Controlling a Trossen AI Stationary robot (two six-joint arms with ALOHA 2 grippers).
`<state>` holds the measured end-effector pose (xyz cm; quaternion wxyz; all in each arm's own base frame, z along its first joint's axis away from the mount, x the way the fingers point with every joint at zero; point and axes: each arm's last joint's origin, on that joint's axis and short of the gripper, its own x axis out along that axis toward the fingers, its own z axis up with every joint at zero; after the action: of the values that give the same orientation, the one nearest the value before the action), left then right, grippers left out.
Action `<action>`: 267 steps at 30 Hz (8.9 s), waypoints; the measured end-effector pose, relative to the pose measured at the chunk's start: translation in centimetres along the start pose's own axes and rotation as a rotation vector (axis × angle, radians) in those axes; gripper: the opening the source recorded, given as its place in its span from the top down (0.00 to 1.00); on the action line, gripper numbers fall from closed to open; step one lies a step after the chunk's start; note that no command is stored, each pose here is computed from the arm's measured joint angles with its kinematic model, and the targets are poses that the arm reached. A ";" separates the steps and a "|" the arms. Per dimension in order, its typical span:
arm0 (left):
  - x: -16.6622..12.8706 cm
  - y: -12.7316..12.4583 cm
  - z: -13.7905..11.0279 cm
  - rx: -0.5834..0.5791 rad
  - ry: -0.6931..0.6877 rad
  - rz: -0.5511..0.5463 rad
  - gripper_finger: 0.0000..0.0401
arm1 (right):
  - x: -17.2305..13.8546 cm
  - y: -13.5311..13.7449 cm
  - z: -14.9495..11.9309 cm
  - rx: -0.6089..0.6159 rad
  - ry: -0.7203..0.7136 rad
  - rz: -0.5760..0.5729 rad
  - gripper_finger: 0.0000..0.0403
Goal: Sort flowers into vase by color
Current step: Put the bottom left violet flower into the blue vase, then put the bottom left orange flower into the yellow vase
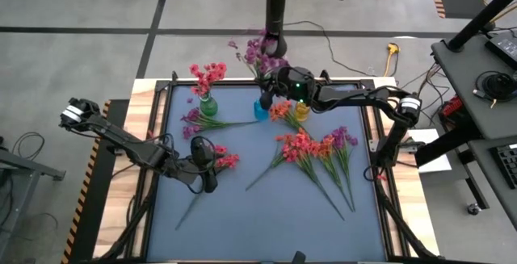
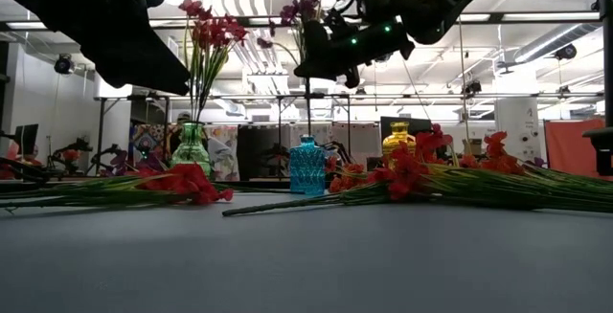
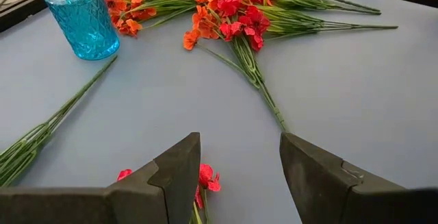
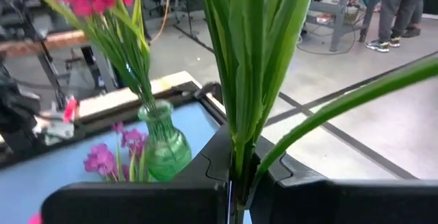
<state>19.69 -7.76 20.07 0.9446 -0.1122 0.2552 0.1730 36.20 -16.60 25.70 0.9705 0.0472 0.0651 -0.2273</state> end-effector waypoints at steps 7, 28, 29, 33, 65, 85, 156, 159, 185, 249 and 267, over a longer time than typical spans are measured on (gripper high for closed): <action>0.0 0.0 0.0 0.000 -0.001 0.000 0.54 | -0.1 0.0 -0.4 -0.016 0.011 -0.001 0.96; 0.0 0.0 0.0 -0.004 -0.001 0.000 0.54 | -0.4 -0.2 -3.0 -0.030 0.189 -0.010 0.59; 0.0 0.0 0.0 -0.006 -0.001 0.000 0.54 | -0.5 -0.2 -3.1 -0.031 0.202 -0.011 0.56; 0.0 0.0 -0.1 -0.014 0.006 0.005 0.54 | -0.9 -0.2 -2.9 -0.029 0.255 -0.014 0.46; 4.6 -4.0 0.0 0.085 -0.116 -0.061 0.54 | -12.6 7.3 2.8 -0.047 0.476 0.197 0.35; 16.0 -7.6 -1.8 0.162 0.014 0.122 0.40 | -15.1 11.1 1.9 -0.096 0.560 0.256 0.36; 4.5 -4.9 8.5 0.078 -0.108 0.243 0.99 | -13.8 13.7 -4.3 -0.347 0.782 0.156 0.47; 4.2 -4.7 8.1 0.107 -0.065 0.253 0.98 | -14.3 13.4 -4.5 -0.339 0.835 0.134 0.48; -1.8 -5.6 10.5 0.037 -0.021 0.170 0.98 | -16.6 14.5 -3.8 -0.264 0.461 0.294 0.49; -2.3 -7.1 8.3 -0.054 -0.043 0.106 0.98 | -9.8 12.8 -15.0 -0.191 0.661 0.084 0.49; -0.8 -7.4 4.0 0.055 -0.312 0.161 0.99 | -14.5 14.2 -10.1 -0.069 0.177 0.287 0.49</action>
<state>23.70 -13.49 24.79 0.9586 -0.0372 0.1184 0.2564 28.61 3.59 18.79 0.9845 0.0427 0.1505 -0.0789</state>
